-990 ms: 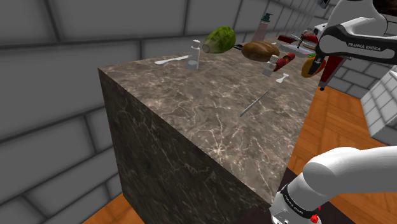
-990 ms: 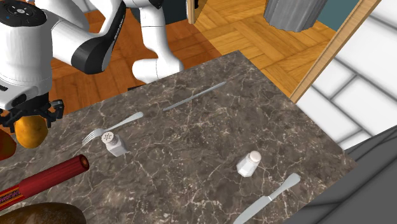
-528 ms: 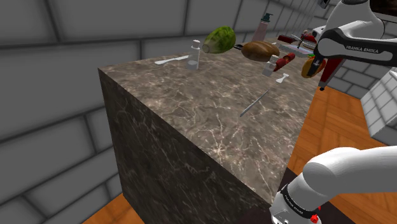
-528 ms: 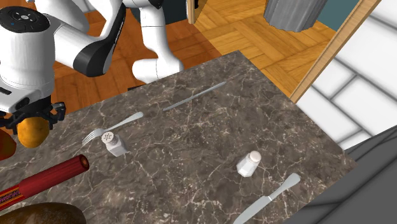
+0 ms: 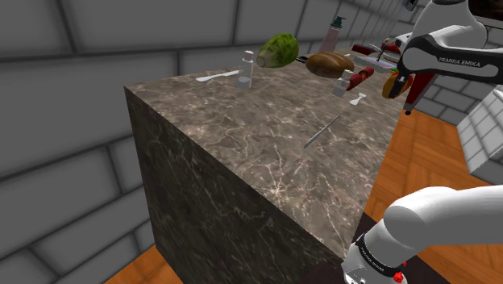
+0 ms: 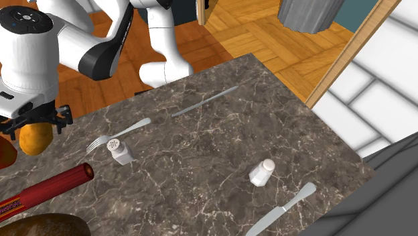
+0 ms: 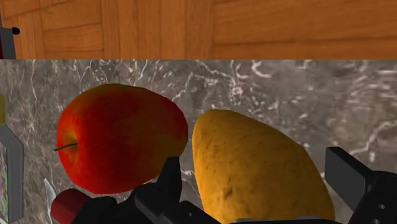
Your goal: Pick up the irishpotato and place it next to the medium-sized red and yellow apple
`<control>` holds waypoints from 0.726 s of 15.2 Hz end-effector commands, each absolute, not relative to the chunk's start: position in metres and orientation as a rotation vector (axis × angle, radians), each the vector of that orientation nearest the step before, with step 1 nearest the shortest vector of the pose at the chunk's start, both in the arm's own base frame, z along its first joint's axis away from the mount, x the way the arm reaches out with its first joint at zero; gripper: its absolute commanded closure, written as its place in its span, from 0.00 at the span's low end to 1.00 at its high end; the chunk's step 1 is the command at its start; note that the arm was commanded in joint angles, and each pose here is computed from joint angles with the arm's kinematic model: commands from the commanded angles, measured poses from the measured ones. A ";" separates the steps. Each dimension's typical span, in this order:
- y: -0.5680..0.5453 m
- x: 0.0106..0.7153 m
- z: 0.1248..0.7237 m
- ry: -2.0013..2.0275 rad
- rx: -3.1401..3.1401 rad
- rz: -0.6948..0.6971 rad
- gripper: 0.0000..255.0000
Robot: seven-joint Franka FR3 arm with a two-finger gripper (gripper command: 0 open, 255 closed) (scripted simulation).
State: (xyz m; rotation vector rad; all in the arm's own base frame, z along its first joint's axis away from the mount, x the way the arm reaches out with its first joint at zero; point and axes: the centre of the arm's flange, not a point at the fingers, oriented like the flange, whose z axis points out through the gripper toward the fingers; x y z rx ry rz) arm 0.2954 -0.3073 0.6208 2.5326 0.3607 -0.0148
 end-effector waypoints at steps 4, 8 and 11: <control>-0.284 0.293 0.656 0.361 2.534 -0.017 0.00; -0.284 0.293 0.656 0.361 2.534 -0.017 0.00; -0.284 0.293 0.656 0.361 2.534 -0.017 0.00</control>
